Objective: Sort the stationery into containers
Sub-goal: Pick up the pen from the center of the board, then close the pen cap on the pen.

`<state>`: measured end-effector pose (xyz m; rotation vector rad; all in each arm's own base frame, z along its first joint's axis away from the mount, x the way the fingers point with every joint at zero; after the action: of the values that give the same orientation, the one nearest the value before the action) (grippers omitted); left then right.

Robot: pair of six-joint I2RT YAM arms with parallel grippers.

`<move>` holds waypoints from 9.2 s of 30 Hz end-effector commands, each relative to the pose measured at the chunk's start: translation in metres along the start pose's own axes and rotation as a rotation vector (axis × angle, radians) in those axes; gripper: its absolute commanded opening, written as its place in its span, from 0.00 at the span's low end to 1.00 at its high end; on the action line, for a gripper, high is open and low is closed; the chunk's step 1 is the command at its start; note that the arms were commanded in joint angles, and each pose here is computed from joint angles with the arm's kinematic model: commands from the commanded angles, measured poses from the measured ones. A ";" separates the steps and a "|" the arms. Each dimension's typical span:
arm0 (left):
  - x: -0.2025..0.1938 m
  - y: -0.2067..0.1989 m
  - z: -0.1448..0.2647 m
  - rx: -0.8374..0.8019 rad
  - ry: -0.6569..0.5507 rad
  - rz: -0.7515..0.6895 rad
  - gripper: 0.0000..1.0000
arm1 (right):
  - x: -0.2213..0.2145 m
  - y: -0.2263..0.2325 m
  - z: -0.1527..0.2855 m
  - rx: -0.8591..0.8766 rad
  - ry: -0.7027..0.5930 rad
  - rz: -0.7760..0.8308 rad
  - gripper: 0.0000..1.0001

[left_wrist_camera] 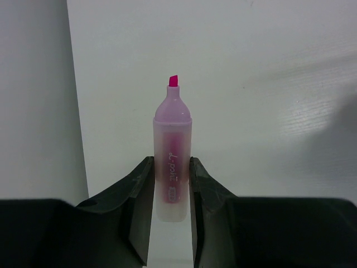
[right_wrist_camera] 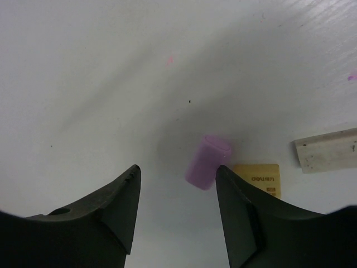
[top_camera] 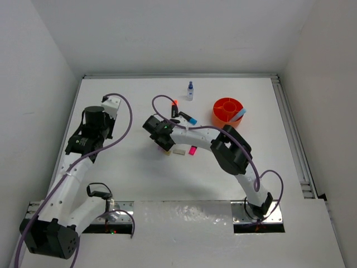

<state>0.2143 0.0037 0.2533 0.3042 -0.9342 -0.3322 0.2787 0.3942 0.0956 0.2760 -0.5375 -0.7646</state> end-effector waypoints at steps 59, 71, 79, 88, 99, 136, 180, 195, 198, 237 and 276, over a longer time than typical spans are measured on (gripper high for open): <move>0.111 -0.100 0.045 -1.082 -0.771 0.048 0.00 | 0.213 0.012 0.199 1.162 -0.509 0.503 0.00; 0.153 -0.134 0.047 -1.416 -0.957 0.087 0.00 | 0.261 0.013 0.260 1.613 -0.453 0.712 0.00; 0.152 -0.155 0.029 -1.409 -1.008 0.252 0.00 | 0.249 0.002 0.276 1.717 -0.455 0.759 0.00; 0.155 -0.148 0.028 -1.337 -1.101 0.283 0.00 | 0.236 0.006 0.264 1.737 -0.372 0.830 0.00; 0.146 -0.149 0.036 -1.334 -1.125 0.273 0.00 | 0.234 0.014 0.267 1.805 -0.356 0.906 0.00; 0.133 -0.137 0.040 -1.284 -1.127 0.311 0.00 | 0.210 -0.003 0.240 1.843 -0.137 0.833 0.00; 0.111 -0.137 0.029 -1.234 -1.097 0.133 0.00 | 0.221 -0.006 0.246 1.539 -0.191 1.116 0.97; 0.112 -0.138 0.031 -1.244 -1.103 0.124 0.00 | 0.203 0.014 0.235 1.527 -0.042 1.214 0.72; 0.111 -0.138 0.031 -1.246 -1.103 0.127 0.00 | 0.199 0.008 0.230 1.510 -0.023 1.201 0.62; 0.154 -0.091 0.062 -1.148 -1.378 0.258 0.00 | 0.097 -0.082 0.101 1.292 0.229 0.982 0.00; 0.148 -0.089 0.059 -1.132 -1.358 0.256 0.00 | 0.077 -0.076 0.094 1.291 0.251 1.044 0.00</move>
<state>0.2469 -0.1531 0.2647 -1.2645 -1.3261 -0.7158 0.2650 0.2848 0.2774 1.2504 -1.3111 0.6932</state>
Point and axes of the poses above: each gripper's point midway between its finger pads, its own z axis back along the fingers, its own y axis along the line the jaws close on, x = y × z, the point moved 9 cm from there along z, back along the fingers, and after that the axes turned 5 degrees about -z, right-handed, at the moved point
